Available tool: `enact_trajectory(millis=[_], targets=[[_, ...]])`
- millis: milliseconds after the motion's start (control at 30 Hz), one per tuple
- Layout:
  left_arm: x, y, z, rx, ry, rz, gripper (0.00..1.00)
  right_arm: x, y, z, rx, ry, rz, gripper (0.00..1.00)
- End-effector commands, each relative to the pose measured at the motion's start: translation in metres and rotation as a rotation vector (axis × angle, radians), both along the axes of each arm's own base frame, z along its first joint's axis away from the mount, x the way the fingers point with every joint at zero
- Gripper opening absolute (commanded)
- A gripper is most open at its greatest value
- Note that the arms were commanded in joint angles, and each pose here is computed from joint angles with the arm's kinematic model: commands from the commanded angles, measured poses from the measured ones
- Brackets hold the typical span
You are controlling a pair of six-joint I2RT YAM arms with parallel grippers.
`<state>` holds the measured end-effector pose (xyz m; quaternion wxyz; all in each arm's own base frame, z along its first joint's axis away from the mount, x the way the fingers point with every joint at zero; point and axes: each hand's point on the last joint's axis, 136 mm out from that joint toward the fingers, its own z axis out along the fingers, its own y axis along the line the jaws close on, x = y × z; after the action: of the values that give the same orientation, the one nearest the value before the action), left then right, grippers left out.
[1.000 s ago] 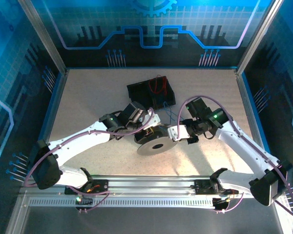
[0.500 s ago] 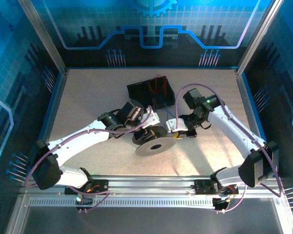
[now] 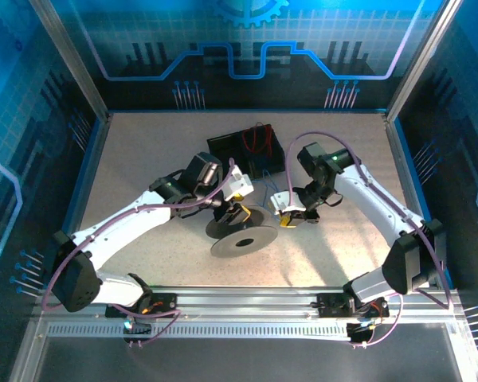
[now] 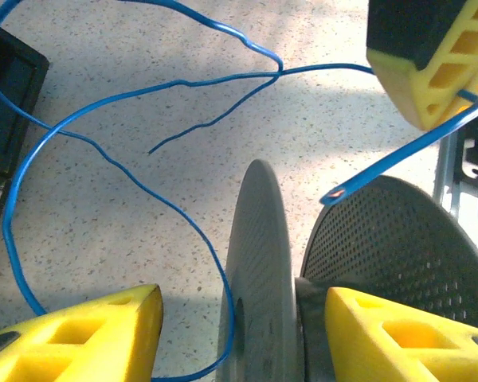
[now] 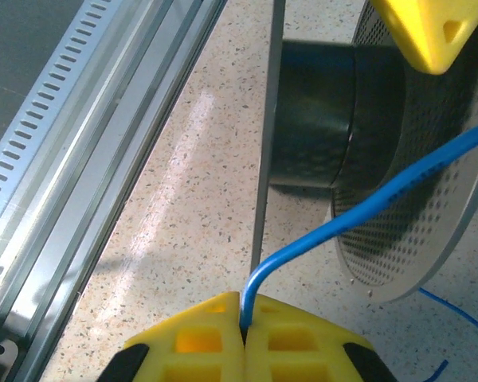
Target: Wrap the cables
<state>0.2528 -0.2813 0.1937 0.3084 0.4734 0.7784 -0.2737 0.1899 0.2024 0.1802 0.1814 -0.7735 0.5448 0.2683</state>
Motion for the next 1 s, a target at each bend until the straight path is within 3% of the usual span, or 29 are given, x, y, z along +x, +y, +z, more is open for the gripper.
enact_trajectory(millis=[0, 167, 267, 567, 633, 767, 967], targets=[[-0.003, -0.003, 0.015, -0.057, -0.004, -0.023, 0.56, -0.008, 0.001, -0.005, -0.001, 0.052, 0.02, 0.0], [-0.002, 0.002, 0.015, -0.075, -0.025, -0.002, 0.56, -0.004, -0.002, -0.021, -0.07, 0.07, -0.008, 0.0], [0.002, 0.006, 0.002, -0.026, 0.005, 0.032, 0.51, 0.008, -0.002, -0.025, -0.1, 0.05, -0.073, 0.0], [0.006, 0.006, 0.001, -0.043, 0.115, 0.142, 0.15, 0.05, 0.003, 0.0, -0.021, -0.016, -0.49, 0.0], [0.016, 0.009, 0.009, -0.056, 0.098, 0.234, 0.01, 0.052, 0.003, 0.009, 0.01, 0.003, -0.586, 0.0], [0.03, 0.01, 0.028, -0.091, 0.039, 0.407, 0.0, 0.066, -0.005, 0.016, 0.043, 0.01, -0.81, 0.0], [0.044, 0.019, 0.034, -0.05, -0.011, 0.699, 0.0, 0.062, -0.011, 0.007, 0.074, -0.01, -0.951, 0.0]])
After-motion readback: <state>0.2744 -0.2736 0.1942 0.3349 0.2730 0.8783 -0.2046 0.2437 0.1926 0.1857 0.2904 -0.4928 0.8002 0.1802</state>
